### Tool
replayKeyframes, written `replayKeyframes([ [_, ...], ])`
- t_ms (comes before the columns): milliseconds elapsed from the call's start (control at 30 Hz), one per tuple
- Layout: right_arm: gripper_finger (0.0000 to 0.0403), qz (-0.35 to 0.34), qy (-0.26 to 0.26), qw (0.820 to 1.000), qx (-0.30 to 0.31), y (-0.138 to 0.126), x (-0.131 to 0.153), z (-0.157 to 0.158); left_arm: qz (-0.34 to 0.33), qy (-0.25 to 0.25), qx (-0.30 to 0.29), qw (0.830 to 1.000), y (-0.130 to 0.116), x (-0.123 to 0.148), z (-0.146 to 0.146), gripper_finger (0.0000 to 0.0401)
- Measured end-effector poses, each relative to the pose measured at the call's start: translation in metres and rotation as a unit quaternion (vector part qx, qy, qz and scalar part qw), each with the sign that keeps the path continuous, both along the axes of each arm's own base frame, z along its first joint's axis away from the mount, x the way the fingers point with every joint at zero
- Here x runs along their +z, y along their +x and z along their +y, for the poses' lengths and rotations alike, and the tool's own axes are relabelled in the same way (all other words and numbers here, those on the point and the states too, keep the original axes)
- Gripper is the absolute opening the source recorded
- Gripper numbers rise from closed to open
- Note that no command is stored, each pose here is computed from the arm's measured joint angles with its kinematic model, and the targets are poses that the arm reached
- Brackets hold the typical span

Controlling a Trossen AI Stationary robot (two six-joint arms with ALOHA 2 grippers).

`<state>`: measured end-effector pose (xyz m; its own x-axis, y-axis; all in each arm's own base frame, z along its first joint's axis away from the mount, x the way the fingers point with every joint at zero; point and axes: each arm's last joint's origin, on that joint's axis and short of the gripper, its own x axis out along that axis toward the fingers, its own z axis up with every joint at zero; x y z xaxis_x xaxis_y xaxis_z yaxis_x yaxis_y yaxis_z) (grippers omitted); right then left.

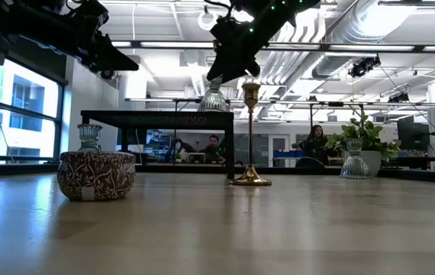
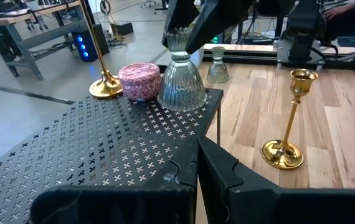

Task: Pick & Place candle stick holders
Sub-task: Put the bottom right green glass candle holder on the shelf

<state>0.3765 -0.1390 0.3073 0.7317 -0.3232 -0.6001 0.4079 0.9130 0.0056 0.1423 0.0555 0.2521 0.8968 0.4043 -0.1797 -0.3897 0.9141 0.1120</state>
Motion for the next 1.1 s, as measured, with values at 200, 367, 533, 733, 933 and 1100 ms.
replayKeyframes([
  [200,0.0167,0.002,0.004,1.000,0.001,-0.0008,-0.0004,-0.0013,0.000,0.000,0.000,1.000,0.0000,0.0000,0.0000,0.0001],
  [367,0.0167,0.004,0.002,1.000,0.000,-0.0010,-0.0006,-0.0013,0.000,0.000,0.000,1.000,0.0000,0.0000,0.0000,0.0001],
  [533,0.0172,0.006,0.003,1.000,0.000,-0.0012,-0.0010,-0.0011,0.000,0.000,0.000,1.000,0.0000,0.0000,0.0000,0.0001],
  [733,0.0185,0.006,0.002,1.000,0.000,-0.0012,-0.0010,-0.0011,0.000,0.000,0.000,1.000,0.0000,0.0000,0.0000,0.0001],
  [933,0.0189,0.008,-0.001,1.000,0.001,-0.0013,-0.0010,-0.0012,0.001,0.000,0.000,1.000,0.0000,-0.0001,0.0000,0.0001],
  [1100,0.0190,0.010,-0.007,1.000,0.002,-0.0013,-0.0010,-0.0014,0.002,-0.001,0.000,1.000,-0.0001,-0.0003,0.0000,0.0001],
])
